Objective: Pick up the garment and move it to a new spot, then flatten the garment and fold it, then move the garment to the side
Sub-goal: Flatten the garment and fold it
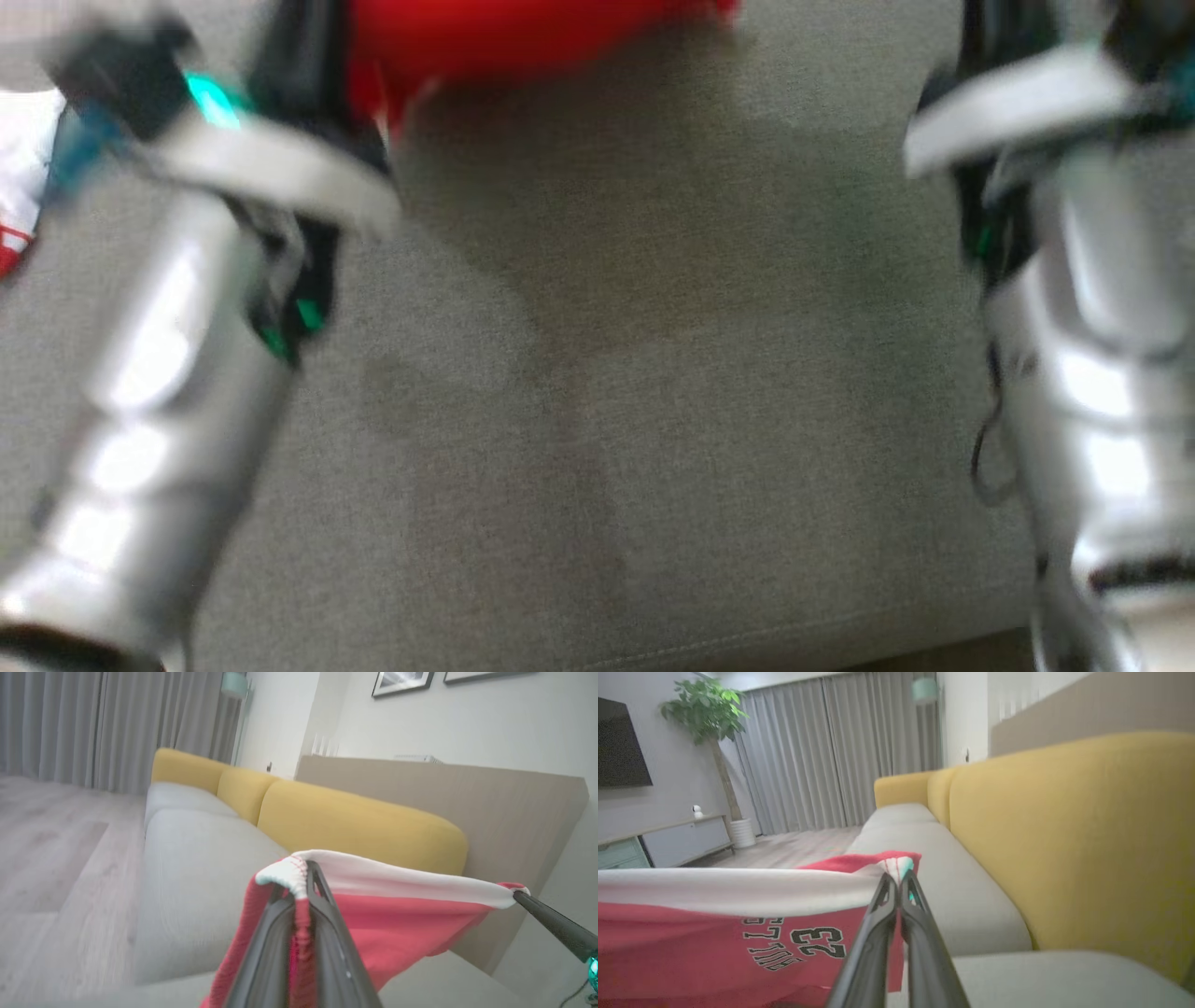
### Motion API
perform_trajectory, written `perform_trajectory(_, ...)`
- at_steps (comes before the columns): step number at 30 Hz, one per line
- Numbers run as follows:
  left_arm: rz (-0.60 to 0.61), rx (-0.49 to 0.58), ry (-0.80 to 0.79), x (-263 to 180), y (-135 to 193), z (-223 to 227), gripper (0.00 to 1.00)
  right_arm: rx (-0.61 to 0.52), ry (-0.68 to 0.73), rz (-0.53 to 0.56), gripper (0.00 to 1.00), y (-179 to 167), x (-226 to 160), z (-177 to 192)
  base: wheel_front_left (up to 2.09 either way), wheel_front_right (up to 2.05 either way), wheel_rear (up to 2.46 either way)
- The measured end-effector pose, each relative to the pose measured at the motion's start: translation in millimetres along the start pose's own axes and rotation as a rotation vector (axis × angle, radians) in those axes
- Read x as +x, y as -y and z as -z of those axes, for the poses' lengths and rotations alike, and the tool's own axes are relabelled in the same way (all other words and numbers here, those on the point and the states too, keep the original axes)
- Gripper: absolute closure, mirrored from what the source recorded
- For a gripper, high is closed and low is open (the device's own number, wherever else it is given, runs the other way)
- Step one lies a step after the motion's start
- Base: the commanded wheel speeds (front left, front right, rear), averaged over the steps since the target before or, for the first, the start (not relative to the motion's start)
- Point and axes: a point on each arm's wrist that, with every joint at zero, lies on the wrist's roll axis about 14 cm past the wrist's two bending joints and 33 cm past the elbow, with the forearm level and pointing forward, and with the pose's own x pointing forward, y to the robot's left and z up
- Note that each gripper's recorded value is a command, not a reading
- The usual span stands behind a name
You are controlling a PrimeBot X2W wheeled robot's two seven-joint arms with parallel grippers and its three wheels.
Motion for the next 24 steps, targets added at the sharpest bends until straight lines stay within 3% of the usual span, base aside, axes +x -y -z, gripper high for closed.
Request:
perform_trajectory(6,-0.017,-0.113,-0.143,-54,16,78,1.00,0.071,-0.144,0.041,1.00,4,-68,67,0.00,0.00,0.00)
perform_trajectory(14,0.008,-0.159,-0.138,-99,59,80,1.00,0.098,-0.108,0.114,1.00,16,-130,58,0.00,0.00,0.00)
perform_trajectory(24,-0.056,-0.289,-0.176,-177,111,85,1.00,0.078,-0.089,0.192,1.00,29,-206,30,0.00,0.00,0.00)
